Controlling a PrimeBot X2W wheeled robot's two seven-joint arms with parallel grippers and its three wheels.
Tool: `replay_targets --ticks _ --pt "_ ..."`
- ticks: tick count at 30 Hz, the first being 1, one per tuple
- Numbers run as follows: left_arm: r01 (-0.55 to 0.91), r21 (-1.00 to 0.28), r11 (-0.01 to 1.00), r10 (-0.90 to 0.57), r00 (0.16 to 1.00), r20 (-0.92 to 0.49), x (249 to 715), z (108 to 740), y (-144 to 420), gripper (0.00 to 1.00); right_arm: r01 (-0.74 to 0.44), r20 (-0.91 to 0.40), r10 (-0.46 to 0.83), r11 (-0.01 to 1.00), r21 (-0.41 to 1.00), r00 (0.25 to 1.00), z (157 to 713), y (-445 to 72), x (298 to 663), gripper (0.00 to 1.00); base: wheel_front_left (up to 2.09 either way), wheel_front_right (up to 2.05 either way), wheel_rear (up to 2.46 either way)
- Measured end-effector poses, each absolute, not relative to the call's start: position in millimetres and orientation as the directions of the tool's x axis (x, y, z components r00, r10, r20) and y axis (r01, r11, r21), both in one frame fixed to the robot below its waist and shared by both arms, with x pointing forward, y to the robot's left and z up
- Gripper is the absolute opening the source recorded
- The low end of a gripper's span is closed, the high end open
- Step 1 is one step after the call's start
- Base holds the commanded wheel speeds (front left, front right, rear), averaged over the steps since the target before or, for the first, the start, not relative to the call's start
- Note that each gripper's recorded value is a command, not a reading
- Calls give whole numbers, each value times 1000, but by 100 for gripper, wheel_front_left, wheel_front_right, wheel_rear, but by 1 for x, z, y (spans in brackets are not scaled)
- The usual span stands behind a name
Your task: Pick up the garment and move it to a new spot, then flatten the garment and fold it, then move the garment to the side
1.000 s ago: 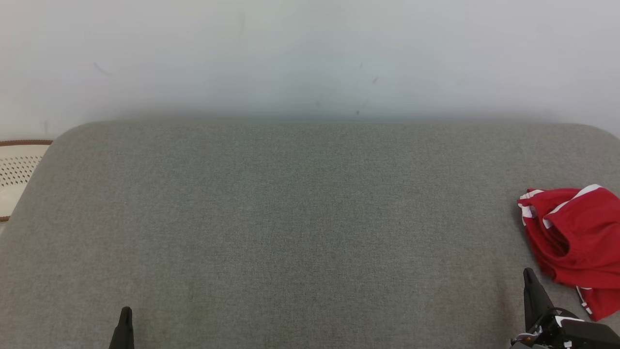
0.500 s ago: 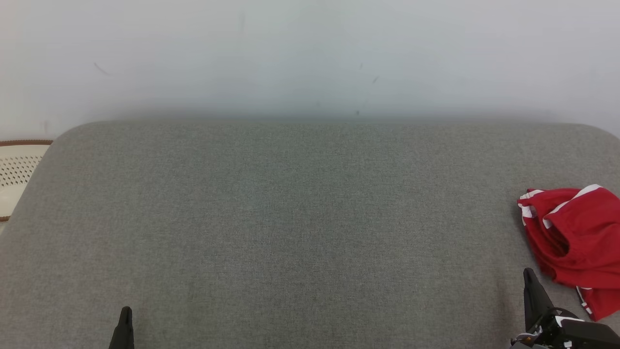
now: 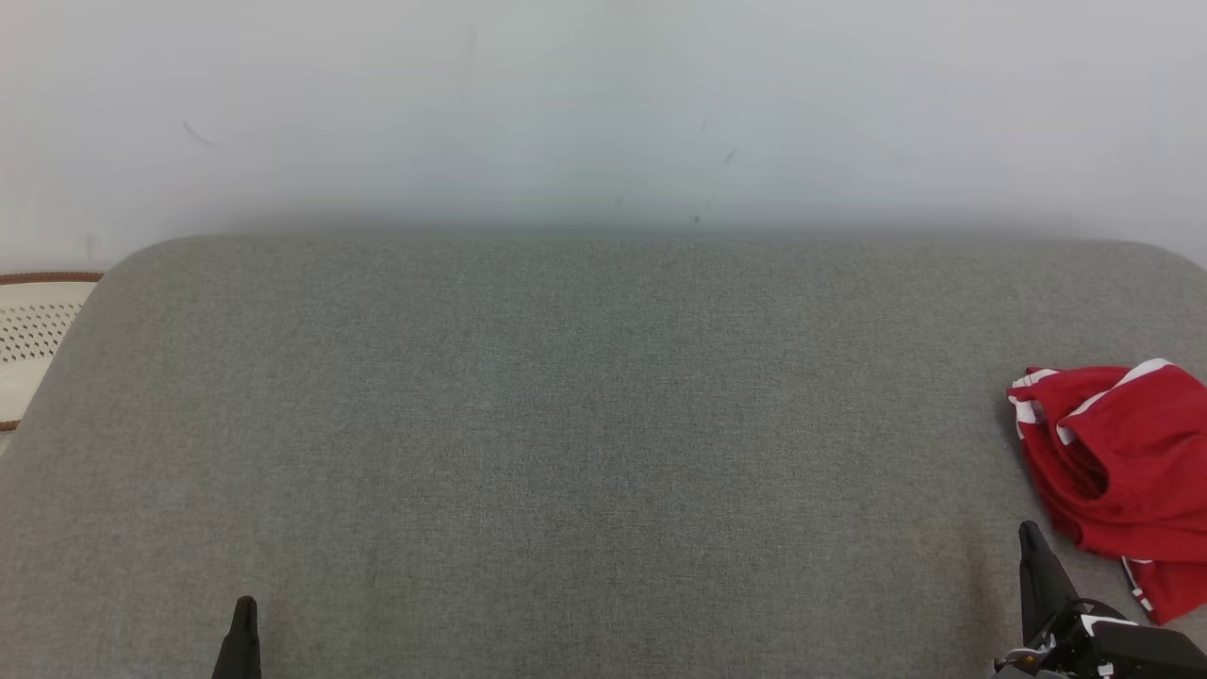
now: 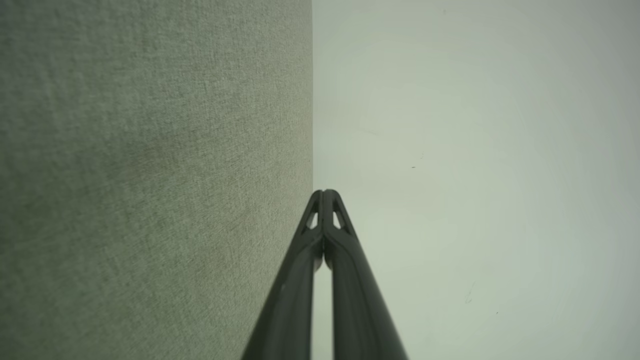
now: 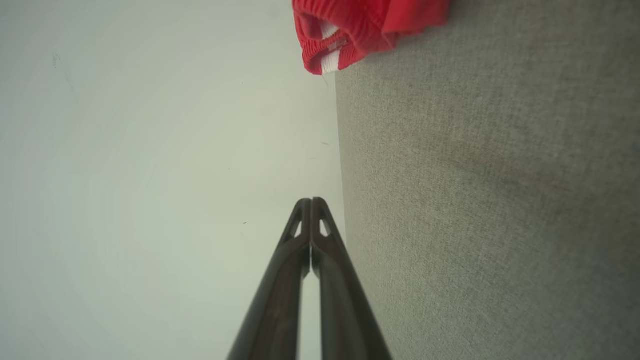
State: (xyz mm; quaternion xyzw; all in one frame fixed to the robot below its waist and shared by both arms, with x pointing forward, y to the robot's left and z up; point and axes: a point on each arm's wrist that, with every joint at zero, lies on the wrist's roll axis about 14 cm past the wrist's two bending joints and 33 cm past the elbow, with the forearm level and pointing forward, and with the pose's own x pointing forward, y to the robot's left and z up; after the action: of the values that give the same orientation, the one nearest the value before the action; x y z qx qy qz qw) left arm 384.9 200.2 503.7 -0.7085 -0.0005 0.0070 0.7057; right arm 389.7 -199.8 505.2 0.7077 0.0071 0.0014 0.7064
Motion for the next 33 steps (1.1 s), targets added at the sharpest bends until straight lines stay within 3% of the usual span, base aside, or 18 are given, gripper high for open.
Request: replay_targets --ticks 33 --pt "-9 -1000 -4 11 1000 -9 385 504 200 0 8 -8 12 -2 1000 1000 505 -200 390 0 0 0 0"
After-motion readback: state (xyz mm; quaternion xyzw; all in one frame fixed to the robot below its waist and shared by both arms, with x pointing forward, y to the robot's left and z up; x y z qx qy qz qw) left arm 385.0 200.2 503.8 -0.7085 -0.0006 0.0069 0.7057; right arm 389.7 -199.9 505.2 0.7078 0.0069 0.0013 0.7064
